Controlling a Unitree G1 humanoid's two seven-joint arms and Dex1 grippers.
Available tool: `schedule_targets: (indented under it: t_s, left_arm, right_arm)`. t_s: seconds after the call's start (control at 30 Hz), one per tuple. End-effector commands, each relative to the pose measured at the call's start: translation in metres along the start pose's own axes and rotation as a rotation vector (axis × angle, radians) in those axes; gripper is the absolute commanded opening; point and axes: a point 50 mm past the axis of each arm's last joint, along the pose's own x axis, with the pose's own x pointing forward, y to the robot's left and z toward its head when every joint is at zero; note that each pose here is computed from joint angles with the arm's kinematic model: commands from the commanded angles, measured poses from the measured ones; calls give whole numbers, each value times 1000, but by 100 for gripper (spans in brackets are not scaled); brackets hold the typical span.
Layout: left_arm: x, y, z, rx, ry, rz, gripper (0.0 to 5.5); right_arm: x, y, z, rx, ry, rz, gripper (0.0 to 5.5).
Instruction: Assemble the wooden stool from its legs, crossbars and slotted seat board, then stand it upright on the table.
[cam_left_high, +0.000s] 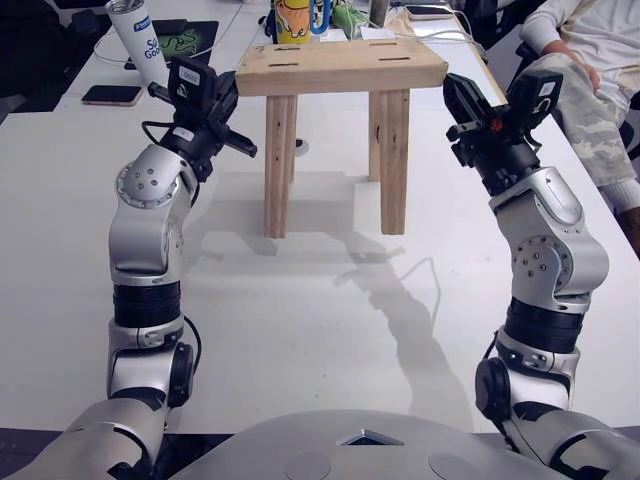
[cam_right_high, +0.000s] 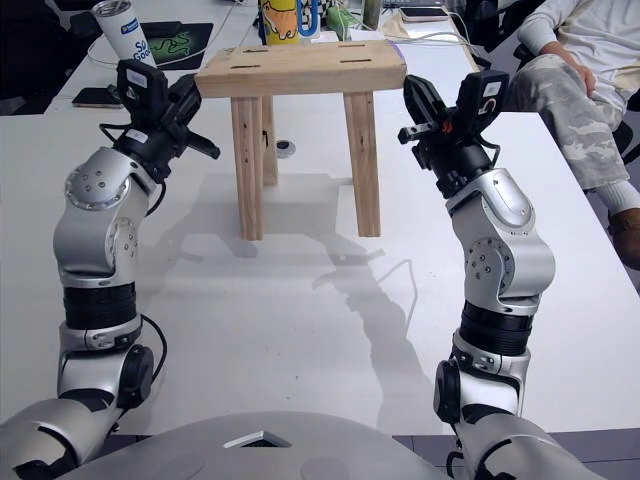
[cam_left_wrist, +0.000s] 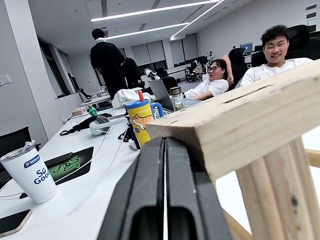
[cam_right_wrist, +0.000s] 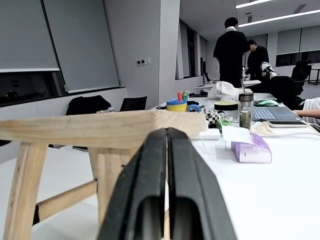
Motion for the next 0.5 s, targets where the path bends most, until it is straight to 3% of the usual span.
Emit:
schedule_targets:
  t_s: [0.03, 0.17, 0.33, 0.5]
  left_arm:
    - [-3, -24, -11, -17, 30, -124, 0]
    - [-22, -16, -32, -36, 100, -49, 0]
    - [-25, 20, -31, 24, 17, 277, 0]
    - [-38, 11, -65, -1, 73, 363, 0]
  right_arm:
    - [-5, 8, -15, 20, 60, 106, 2]
    - [-33, -11, -28, -30, 115, 30, 2]
    - [-21, -19, -14, -75, -29, -122, 2]
    - [-31, -22, -50, -125, 40, -212, 2]
